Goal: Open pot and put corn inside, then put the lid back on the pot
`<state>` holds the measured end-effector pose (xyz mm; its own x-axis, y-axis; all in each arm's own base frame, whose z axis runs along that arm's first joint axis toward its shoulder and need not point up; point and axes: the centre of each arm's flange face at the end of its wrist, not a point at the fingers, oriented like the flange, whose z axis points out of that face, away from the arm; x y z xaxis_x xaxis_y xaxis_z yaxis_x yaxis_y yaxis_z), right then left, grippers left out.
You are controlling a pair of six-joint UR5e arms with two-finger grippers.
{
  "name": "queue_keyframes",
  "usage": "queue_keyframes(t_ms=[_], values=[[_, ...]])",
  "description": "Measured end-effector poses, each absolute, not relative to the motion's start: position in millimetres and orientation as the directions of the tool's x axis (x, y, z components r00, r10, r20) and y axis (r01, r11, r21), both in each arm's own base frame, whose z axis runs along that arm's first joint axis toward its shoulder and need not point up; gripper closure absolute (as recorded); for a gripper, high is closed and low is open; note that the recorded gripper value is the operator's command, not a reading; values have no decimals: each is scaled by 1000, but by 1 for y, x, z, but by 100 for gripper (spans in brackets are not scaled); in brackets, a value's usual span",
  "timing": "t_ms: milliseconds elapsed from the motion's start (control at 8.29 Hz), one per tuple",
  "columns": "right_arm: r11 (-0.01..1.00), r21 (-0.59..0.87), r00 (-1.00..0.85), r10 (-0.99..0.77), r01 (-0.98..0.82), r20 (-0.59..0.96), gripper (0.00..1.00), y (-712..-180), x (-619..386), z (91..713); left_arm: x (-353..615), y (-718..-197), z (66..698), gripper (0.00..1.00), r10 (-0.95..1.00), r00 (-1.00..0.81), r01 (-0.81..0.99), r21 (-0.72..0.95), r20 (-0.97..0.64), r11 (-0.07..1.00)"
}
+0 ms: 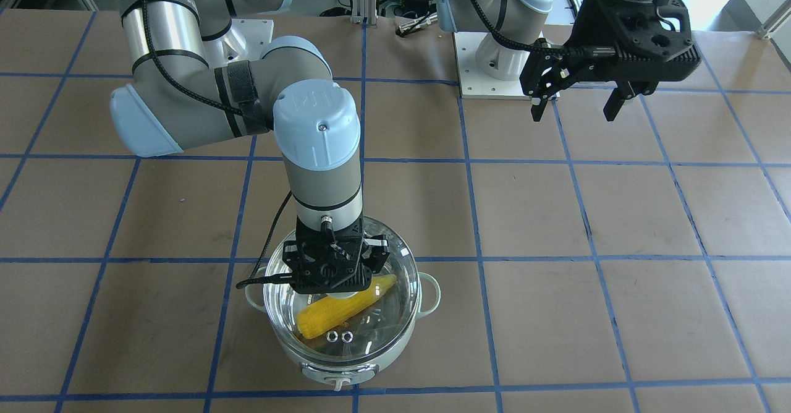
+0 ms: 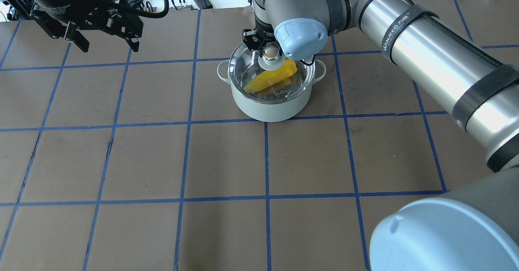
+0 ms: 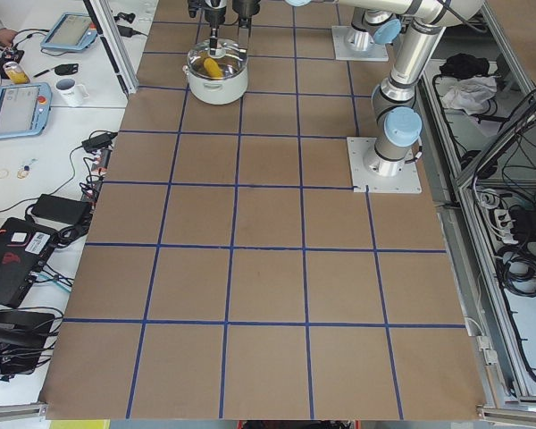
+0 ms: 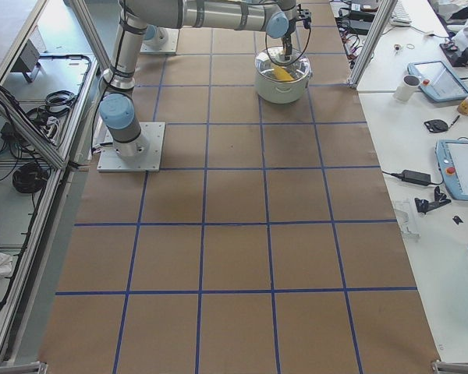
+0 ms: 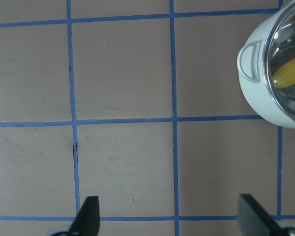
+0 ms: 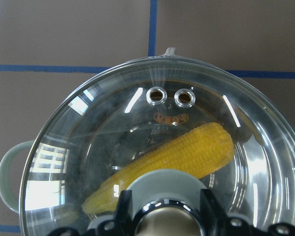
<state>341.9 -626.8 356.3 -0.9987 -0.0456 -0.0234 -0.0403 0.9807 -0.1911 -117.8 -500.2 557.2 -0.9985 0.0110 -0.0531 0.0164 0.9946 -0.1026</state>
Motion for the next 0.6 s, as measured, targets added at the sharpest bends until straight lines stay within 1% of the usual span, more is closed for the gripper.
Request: queue_keyframes(t_ms=[603], values=[[977,-209,-998,-48,-42,-27,73,-628,342,356,-118,-499,559,0,13,-999,18,-110,-48,994]])
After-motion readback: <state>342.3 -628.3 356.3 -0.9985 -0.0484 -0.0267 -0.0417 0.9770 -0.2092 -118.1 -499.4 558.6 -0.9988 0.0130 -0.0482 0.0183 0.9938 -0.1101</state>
